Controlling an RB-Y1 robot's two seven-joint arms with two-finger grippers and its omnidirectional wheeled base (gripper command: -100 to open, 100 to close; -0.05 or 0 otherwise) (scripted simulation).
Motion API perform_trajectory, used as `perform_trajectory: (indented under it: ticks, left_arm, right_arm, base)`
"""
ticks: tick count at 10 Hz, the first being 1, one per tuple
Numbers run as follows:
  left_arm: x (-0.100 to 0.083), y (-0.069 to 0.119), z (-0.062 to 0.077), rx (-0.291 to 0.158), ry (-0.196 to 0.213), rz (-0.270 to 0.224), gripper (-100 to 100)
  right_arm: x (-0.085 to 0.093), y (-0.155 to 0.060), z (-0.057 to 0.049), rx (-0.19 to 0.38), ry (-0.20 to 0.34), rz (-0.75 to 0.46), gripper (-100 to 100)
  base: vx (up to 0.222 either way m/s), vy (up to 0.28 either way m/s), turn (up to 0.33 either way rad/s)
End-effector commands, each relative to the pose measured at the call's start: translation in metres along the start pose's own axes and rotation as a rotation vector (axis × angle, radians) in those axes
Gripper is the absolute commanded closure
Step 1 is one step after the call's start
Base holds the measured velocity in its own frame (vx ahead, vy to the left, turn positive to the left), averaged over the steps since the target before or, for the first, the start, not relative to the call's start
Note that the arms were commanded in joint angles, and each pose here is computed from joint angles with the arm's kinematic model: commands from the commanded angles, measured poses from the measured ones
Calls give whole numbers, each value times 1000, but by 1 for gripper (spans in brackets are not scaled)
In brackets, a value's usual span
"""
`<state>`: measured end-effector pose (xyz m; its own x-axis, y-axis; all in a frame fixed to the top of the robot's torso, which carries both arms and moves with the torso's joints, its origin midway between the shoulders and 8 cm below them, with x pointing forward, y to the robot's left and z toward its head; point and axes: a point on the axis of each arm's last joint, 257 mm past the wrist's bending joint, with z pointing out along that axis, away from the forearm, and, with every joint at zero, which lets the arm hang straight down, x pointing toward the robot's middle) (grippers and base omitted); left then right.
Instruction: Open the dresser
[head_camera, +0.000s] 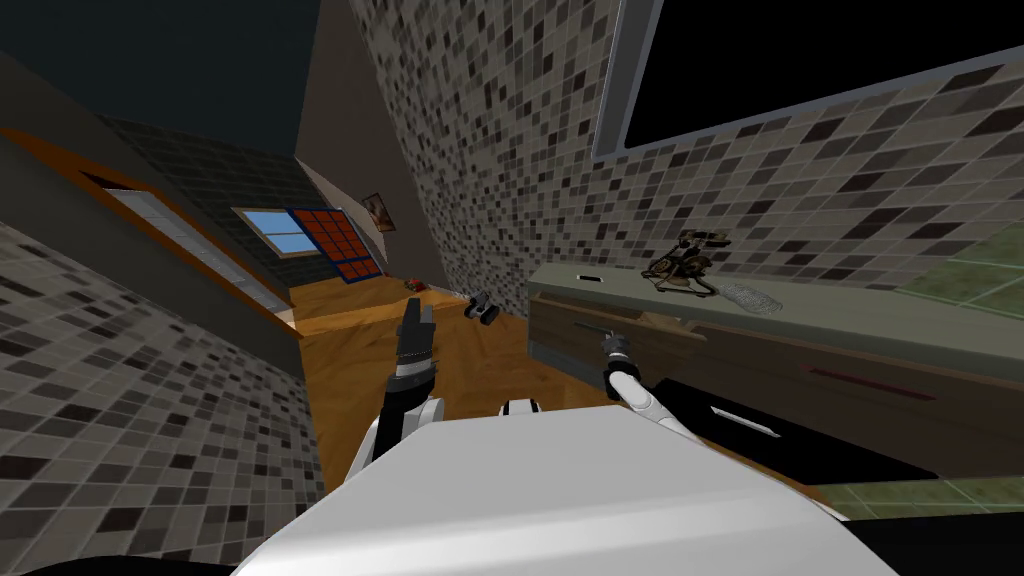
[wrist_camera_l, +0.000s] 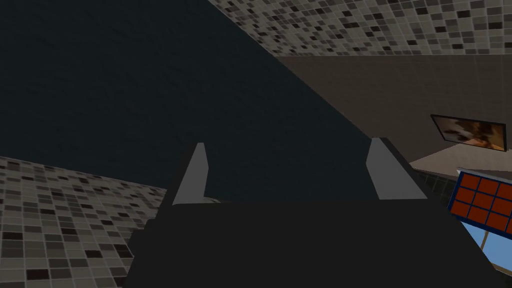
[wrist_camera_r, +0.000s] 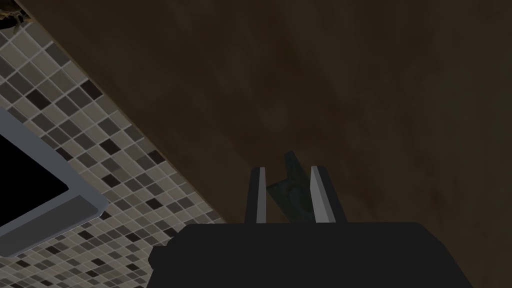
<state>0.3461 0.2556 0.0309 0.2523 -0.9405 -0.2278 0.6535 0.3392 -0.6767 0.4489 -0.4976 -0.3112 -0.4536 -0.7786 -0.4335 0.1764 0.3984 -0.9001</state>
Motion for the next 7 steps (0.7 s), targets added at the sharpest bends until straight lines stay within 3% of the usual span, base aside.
perform_trajectory:
  ticks: [1, 2, 3, 5, 6, 7]
  left_arm:
    - [0, 0, 0, 0, 0, 0, 0]
    - [0, 0, 0, 0, 0, 0, 0]
    - [0, 0, 0, 0, 0, 0, 0]
    - [0, 0, 0, 0, 0, 0, 0]
    - [0, 0, 0, 0, 0, 0, 0]
    - [0, 0, 0, 0, 0, 0, 0]
  right_arm:
    - [-23, 18, -18, -33, -50, -19, 100]
    - [-43, 33, -34, -62, -96, -28, 100]
    - [-44, 33, -34, -61, -97, -27, 100]
    - [-79, 62, -69, -116, -178, -44, 100]
    - [-86, 59, -70, -112, -190, -35, 100]
    - [-107, 70, -89, -134, -234, -34, 100]
  base:
    - [76, -24, -192]
    - [80, -43, -283]
    - [68, -34, -194]
    - [96, -47, -371]
    - [82, -18, -234]
    - [98, -16, -334]
